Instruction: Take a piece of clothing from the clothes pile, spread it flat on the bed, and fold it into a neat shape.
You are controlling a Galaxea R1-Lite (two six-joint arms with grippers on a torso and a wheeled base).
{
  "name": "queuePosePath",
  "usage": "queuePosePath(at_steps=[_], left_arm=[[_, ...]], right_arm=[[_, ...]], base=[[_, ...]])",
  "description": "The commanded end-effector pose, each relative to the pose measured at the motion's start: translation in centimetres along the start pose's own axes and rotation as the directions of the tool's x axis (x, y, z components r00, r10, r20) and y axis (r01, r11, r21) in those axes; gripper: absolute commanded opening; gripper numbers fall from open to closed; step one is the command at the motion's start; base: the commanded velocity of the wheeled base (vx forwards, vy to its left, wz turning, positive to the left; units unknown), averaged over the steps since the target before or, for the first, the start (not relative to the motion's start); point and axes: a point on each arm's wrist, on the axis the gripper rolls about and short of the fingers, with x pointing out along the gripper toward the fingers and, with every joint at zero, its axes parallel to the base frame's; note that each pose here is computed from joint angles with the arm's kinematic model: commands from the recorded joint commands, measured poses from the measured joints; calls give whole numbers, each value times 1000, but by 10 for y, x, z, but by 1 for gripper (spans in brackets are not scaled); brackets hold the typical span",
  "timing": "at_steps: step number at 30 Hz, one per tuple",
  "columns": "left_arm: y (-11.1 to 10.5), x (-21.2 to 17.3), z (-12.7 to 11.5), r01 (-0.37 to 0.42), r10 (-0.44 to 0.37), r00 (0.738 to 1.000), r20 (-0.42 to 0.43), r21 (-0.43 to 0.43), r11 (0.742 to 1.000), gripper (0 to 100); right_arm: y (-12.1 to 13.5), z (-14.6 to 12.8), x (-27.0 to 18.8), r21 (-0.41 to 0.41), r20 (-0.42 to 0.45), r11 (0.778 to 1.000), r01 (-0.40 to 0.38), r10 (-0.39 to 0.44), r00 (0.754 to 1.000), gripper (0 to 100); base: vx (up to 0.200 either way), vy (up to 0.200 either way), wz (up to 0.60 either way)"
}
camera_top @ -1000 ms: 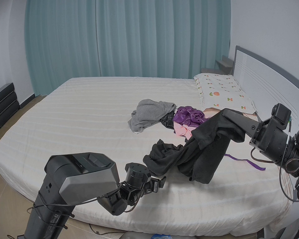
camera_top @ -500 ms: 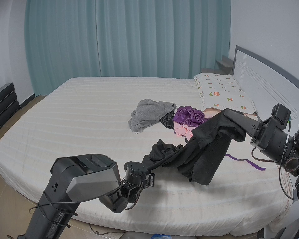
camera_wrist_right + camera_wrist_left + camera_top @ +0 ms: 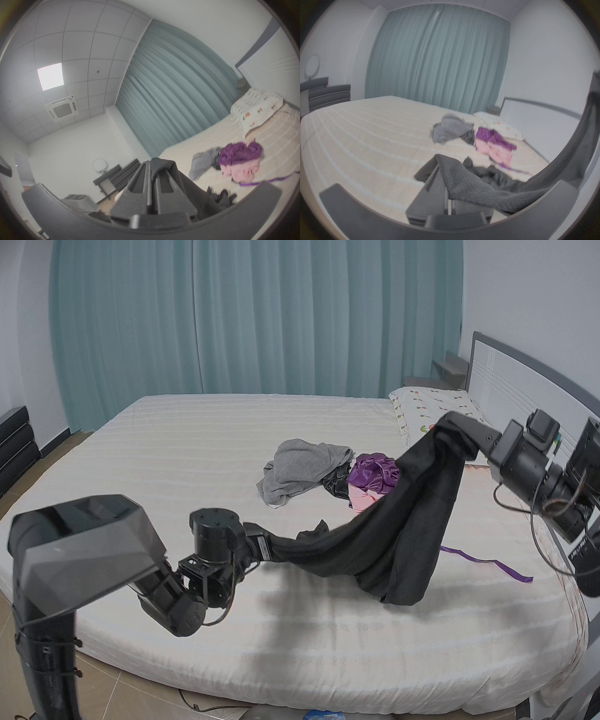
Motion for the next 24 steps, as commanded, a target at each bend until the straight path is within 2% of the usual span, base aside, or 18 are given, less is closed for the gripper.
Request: queuePosePath(at_steps=[1,3,5,8,9,10,11,12,13,16,17,19,24], left_arm=[[-5,-57,120,89,-35,965,258,-202,975,0],[-12,-74,150,139,-53,950,308,-264,954,0],[-13,-83,164,156,-55,944,324,-294,943,0],[-9,-87,167,154,-45,947,317,-328,932,0],[1,-86,162,133,-17,955,297,-375,917,0],[6,-84,154,121,-10,963,268,-399,909,0],[6,-84,154,121,-10,963,268,-399,909,0],[13,-83,136,109,-18,978,207,-439,892,0],[15,-81,127,106,-31,985,172,-447,888,0],[20,-78,109,83,-41,994,102,-454,887,0],[21,-77,96,60,-38,998,58,-456,888,0],[23,-76,82,30,-28,1000,12,-464,885,0],[27,-81,64,6,-46,997,-65,-512,859,0]], right_arm=[[-27,34,49,-42,195,996,81,-72,978,0],[-15,55,53,-64,262,997,42,-24,965,0],[-12,60,55,-69,288,997,31,-10,958,0],[-18,51,52,-52,256,998,48,-33,966,0],[-32,27,45,-10,171,996,94,-91,981,0],[-39,14,40,20,123,992,124,-125,984,0],[-39,14,40,20,123,992,124,-125,984,0],[-54,-15,31,93,22,979,182,-185,983,0],[-58,-26,29,128,-12,971,200,-200,980,0],[-66,-44,28,194,-55,955,223,-217,975,0],[-71,-53,30,242,-69,942,231,-221,973,0],[-78,-65,32,284,-99,923,258,-240,966,0],[-81,-81,34,289,-153,914,286,-250,956,0]], base=[[0,0,0],[0,0,0],[0,0,0],[0,0,0],[0,0,0],[0,0,0],[0,0,0],[0,0,0],[0,0,0],[0,0,0],[0,0,0],[0,0,0],[0,0,0]])
